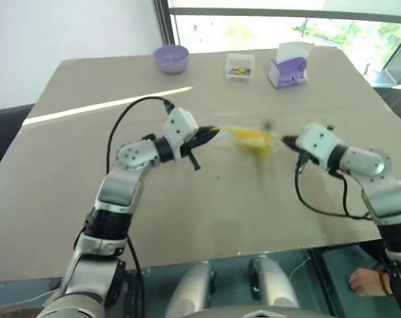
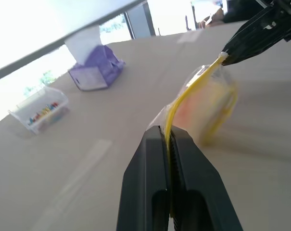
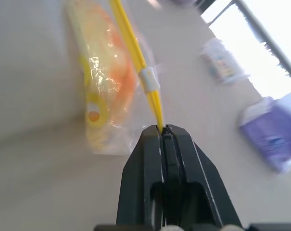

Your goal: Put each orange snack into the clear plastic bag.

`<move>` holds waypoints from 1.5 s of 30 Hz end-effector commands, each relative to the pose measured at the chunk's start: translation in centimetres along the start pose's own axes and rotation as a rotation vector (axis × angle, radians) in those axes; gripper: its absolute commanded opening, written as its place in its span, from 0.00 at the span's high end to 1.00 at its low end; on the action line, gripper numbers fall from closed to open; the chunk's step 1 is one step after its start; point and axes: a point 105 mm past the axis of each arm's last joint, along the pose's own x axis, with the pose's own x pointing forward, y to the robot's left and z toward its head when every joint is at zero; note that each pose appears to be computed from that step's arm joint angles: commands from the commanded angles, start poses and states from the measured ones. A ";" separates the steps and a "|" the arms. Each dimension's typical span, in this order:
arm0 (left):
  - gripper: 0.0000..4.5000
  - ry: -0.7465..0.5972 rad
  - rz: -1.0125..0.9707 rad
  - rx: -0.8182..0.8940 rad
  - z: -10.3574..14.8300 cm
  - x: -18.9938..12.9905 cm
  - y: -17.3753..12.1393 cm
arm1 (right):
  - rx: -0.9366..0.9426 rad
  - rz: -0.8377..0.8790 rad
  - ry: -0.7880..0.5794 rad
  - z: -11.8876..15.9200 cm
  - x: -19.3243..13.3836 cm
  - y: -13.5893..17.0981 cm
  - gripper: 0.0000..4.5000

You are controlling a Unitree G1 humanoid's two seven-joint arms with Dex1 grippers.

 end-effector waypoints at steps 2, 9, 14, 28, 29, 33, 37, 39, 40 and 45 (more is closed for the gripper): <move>1.00 -0.081 0.147 0.039 3.1 0.5 4.8 | -0.170 -0.235 -0.045 1.9 -0.4 -7.0 0.99; 1.00 -0.103 0.213 0.184 3.9 1.4 6.4 | -0.248 -0.360 -0.122 3.3 0.1 -9.7 0.99; 1.00 -0.074 0.089 0.287 1.5 0.6 2.2 | -0.184 -0.251 -0.114 0.8 0.0 -5.2 0.99; 0.86 0.092 -0.193 0.066 -4.3 -3.7 -6.9 | 0.029 0.141 0.010 -4.1 -3.0 7.8 0.88; 0.79 0.092 -0.203 0.034 -4.3 -4.1 -6.9 | 0.038 0.155 0.016 -4.2 -3.3 7.9 0.80; 0.44 0.118 -0.222 -0.075 -4.5 -6.0 -6.9 | 0.078 0.183 0.035 -4.4 -4.8 8.1 0.43; 0.08 0.141 -0.170 -0.249 -4.6 -8.9 -5.8 | 0.204 0.148 0.021 -3.8 -7.1 6.8 0.06; 0.01 0.145 -0.120 -0.335 -4.2 -10.6 -4.7 | 0.272 0.124 -0.003 -2.9 -8.4 5.6 0.00; 0.01 0.149 -0.102 -0.352 -4.0 -11.4 -4.2 | 0.297 0.115 -0.013 -2.6 -8.9 5.1 0.00; 0.01 0.166 -0.031 -0.371 -3.4 -13.7 -2.8 | 0.328 0.119 -0.002 -2.1 -11.1 4.4 0.00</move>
